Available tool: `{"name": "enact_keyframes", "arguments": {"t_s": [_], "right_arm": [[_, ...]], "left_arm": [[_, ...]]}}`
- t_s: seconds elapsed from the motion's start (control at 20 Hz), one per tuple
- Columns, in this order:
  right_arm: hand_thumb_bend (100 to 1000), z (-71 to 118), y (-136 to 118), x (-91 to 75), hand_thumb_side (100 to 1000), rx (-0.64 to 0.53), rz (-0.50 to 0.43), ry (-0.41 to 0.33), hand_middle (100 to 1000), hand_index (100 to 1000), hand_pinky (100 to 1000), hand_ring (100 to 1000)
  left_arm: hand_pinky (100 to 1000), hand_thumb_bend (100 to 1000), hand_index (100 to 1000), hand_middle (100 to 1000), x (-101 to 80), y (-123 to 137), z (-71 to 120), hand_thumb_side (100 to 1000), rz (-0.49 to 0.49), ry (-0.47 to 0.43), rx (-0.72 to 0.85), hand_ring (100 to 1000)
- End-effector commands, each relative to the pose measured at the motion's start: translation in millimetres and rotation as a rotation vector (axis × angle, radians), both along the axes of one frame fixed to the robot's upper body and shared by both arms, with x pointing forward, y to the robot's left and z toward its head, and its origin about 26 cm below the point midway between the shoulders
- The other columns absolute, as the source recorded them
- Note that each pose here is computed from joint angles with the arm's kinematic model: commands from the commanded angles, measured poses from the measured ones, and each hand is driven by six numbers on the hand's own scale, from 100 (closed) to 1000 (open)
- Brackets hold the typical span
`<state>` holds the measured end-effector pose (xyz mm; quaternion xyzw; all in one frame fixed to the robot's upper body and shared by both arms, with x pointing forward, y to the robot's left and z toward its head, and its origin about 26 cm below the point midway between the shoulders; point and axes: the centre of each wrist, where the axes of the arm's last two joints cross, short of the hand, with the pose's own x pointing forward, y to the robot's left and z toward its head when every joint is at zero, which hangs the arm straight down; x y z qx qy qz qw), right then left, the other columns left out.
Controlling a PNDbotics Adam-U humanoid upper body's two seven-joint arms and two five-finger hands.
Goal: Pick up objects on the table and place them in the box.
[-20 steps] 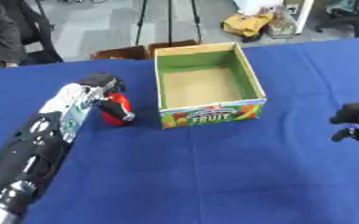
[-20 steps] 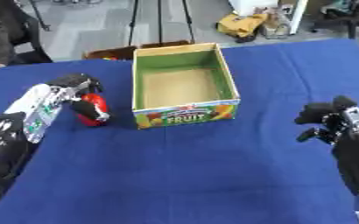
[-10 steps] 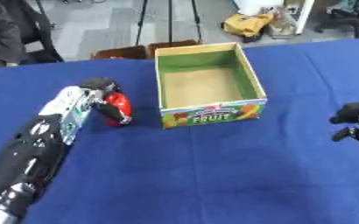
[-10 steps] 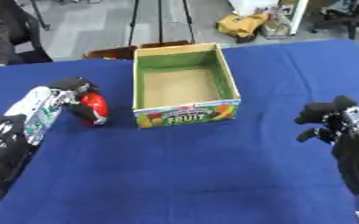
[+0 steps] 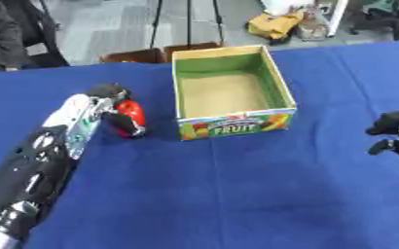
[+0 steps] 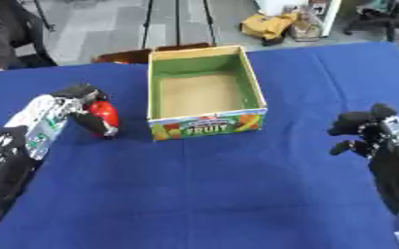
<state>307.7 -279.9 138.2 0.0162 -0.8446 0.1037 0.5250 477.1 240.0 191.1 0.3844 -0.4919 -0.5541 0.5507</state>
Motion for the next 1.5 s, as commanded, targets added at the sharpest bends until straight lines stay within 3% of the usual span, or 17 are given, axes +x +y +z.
{"name": "enact_keyframes", "arguments": {"t_s": [0.05,0.25,0.45,0.85,1.2,1.35,1.4,1.45,1.5], "right_arm": [[100,5.7,-2.9,-0.6,952,-0.013,0.002,-0.017,593,673,468,647],[100,5.6,-1.6,-0.3,953,-0.016,0.012,-0.015,593,673,468,647],[100,6.5,0.3,0.2,955,-0.020,0.026,-0.016,592,673,468,647],[100,12.7,6.0,2.3,960,-0.031,0.059,-0.032,592,673,468,647],[100,15.7,8.1,3.1,963,-0.036,0.071,-0.039,592,673,468,648],[100,15.6,8.2,3.1,964,-0.035,0.071,-0.039,593,673,468,648],[100,15.4,8.2,3.0,964,-0.035,0.071,-0.038,593,673,468,648],[100,15.3,8.1,3.0,964,-0.035,0.071,-0.038,593,673,468,648],[100,15.2,8.1,3.0,963,-0.034,0.070,-0.038,592,673,468,648]], "left_arm": [[296,290,666,438,-1.6,3.7,47.0,364,-0.014,-0.106,-0.003,320],[303,284,669,439,-3.6,-10.2,81.4,370,-0.052,-0.195,-0.005,317],[311,293,675,445,-2.0,-34.3,89.0,375,-0.108,-0.223,-0.007,322],[313,295,677,451,3.8,-76.6,72.1,367,-0.183,-0.231,0.012,330],[343,361,698,484,8.8,-86.5,38.5,378,-0.193,-0.149,0.046,370],[364,436,708,502,10.6,-85.8,23.6,401,-0.182,-0.114,0.055,390],[428,687,732,542,10.9,-85.9,20.0,503,-0.185,-0.107,0.054,437],[458,783,744,562,11.0,-85.8,17.8,543,-0.190,-0.106,0.052,458],[532,975,770,600,10.9,-85.5,17.0,620,-0.196,-0.115,0.049,508]]}}
